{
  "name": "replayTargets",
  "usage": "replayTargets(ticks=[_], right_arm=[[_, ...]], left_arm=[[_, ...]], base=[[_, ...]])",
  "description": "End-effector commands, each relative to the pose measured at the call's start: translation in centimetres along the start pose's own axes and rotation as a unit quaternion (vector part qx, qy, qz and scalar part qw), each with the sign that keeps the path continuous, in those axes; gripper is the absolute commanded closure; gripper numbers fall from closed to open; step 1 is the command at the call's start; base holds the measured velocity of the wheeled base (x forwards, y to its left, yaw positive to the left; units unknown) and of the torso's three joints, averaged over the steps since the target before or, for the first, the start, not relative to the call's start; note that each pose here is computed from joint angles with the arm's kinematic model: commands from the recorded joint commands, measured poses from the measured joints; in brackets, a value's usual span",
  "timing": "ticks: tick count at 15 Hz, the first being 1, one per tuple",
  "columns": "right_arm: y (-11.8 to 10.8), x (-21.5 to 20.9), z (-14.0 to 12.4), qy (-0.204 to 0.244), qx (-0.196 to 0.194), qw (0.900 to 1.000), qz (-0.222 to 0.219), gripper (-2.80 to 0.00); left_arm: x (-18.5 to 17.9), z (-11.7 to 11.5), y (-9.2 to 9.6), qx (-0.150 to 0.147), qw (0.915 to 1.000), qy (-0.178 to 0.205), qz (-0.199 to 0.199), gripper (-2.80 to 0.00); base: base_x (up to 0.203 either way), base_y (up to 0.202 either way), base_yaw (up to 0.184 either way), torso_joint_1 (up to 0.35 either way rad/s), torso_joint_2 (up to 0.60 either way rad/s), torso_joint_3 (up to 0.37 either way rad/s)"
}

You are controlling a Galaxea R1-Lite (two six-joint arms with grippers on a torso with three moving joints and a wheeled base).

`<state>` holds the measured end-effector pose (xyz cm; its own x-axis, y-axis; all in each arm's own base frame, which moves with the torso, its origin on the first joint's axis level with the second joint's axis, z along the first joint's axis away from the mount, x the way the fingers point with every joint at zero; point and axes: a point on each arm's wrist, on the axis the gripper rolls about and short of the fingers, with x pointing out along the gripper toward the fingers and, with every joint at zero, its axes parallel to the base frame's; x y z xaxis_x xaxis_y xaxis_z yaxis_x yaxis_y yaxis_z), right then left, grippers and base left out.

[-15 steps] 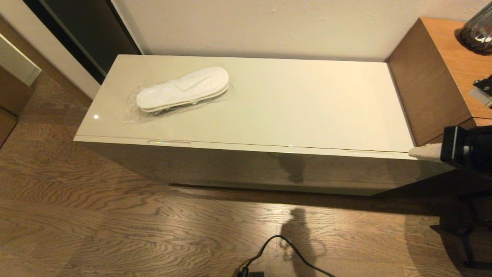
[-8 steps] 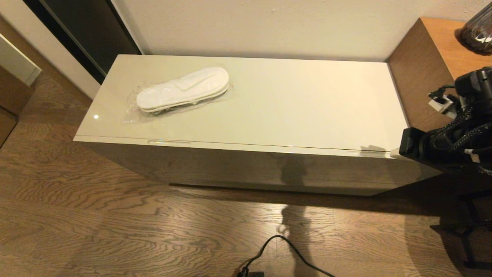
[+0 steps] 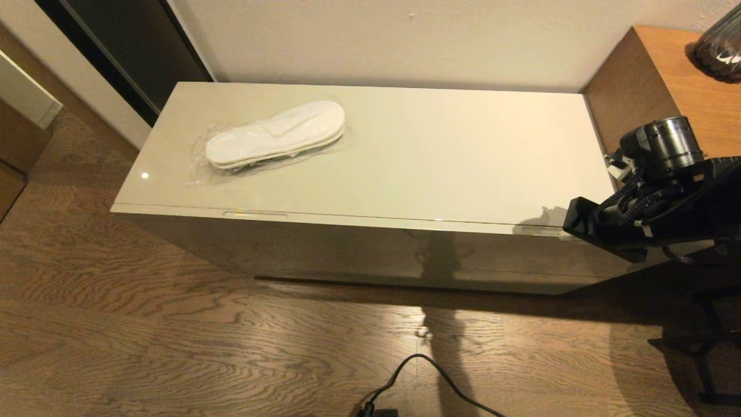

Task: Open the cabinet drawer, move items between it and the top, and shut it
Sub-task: Open the drawer

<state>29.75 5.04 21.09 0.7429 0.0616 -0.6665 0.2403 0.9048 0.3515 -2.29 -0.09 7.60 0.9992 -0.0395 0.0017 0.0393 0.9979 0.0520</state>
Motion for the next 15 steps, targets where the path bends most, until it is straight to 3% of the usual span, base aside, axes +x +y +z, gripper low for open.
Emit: replayTargets(ticks=[1, 7, 11, 15], right_arm=[[0.3, 0.8, 0.3, -0.003, 0.004, 1.0, 0.002, 0.0], [0.7, 1.6, 0.9, -0.008, 0.011, 1.0, 0.004, 0.0], [0.1, 0.4, 0.4, -0.017, -0.065, 0.998, -0.005, 0.0], [0.0, 0.1, 0.3, -0.037, -0.102, 0.994, 0.003, 0.0]], left_arm=[[0.0, 0.0, 0.0, 0.0, 1.0, 0.001, 0.0, 0.0], [0.0, 0.0, 0.0, 0.0, 1.0, 0.001, -0.001, 0.0], [0.0, 0.0, 0.0, 0.0, 1.0, 0.001, 0.0, 0.0], [0.0, 0.0, 0.0, 0.0, 1.0, 0.001, 0.0, 0.0]], base=[[0.0, 0.0, 0.0, 0.0, 0.0, 0.0], [0.0, 0.0, 0.0, 0.0, 0.0, 0.0], [0.0, 0.0, 0.0, 0.0, 0.0, 0.0], [0.0, 0.0, 0.0, 0.0, 0.0, 0.0]])
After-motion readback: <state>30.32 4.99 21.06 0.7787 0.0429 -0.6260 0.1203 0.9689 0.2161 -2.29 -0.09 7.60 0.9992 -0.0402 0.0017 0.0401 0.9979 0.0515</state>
